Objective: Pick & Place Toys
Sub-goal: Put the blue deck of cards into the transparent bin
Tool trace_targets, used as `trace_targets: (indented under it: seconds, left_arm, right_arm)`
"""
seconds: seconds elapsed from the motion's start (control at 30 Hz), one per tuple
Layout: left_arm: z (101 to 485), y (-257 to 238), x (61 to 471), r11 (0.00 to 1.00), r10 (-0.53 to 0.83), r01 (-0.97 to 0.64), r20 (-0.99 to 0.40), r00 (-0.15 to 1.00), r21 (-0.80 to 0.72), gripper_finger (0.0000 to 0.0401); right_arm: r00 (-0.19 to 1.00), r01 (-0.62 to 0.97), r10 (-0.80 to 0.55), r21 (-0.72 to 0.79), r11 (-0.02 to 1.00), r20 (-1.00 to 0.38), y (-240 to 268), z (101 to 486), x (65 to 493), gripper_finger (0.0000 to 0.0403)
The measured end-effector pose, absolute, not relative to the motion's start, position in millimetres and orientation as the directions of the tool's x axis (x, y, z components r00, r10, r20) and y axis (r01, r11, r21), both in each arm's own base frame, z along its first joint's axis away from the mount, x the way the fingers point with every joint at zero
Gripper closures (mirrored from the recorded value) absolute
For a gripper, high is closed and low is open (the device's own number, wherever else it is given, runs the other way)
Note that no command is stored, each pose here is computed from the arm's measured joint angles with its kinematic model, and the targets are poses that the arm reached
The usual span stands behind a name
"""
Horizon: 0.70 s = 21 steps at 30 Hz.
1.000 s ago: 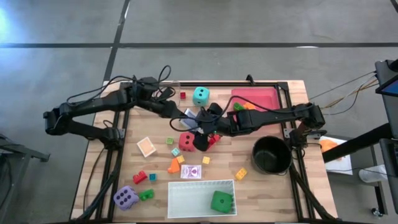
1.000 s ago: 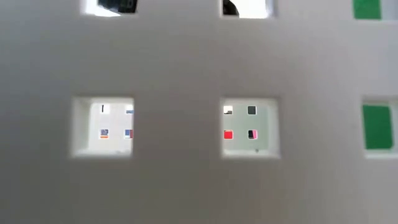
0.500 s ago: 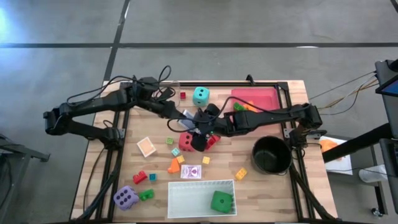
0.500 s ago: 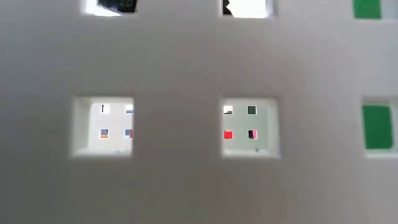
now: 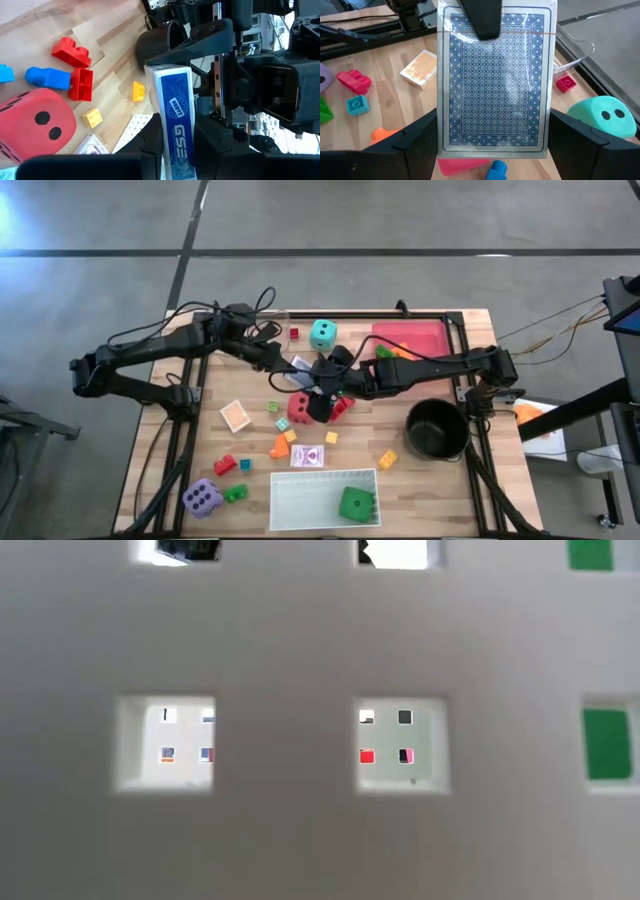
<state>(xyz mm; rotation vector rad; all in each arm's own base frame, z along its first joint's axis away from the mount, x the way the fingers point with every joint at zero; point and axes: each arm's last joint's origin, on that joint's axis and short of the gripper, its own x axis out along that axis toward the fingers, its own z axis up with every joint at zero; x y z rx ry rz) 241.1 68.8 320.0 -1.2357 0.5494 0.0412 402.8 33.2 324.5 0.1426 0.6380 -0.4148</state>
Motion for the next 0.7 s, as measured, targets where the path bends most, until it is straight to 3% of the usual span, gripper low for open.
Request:
trace_targets:
  seconds: [0.2,0.7]
  left_arm:
    - [321,68,242,0.362,-0.269,-0.298,-0.405,0.874,-0.883,0.0335]
    - [329,88,225,0.352,-0.193,-0.304,-0.386,0.902,-0.885,0.0335]
  right_arm:
    - [0.739,0.411,-0.314,0.029,0.911,-0.596,35,327,403,0.0019]
    - [0.744,0.449,-0.336,0.059,0.892,-0.578,33,333,400,0.0083]
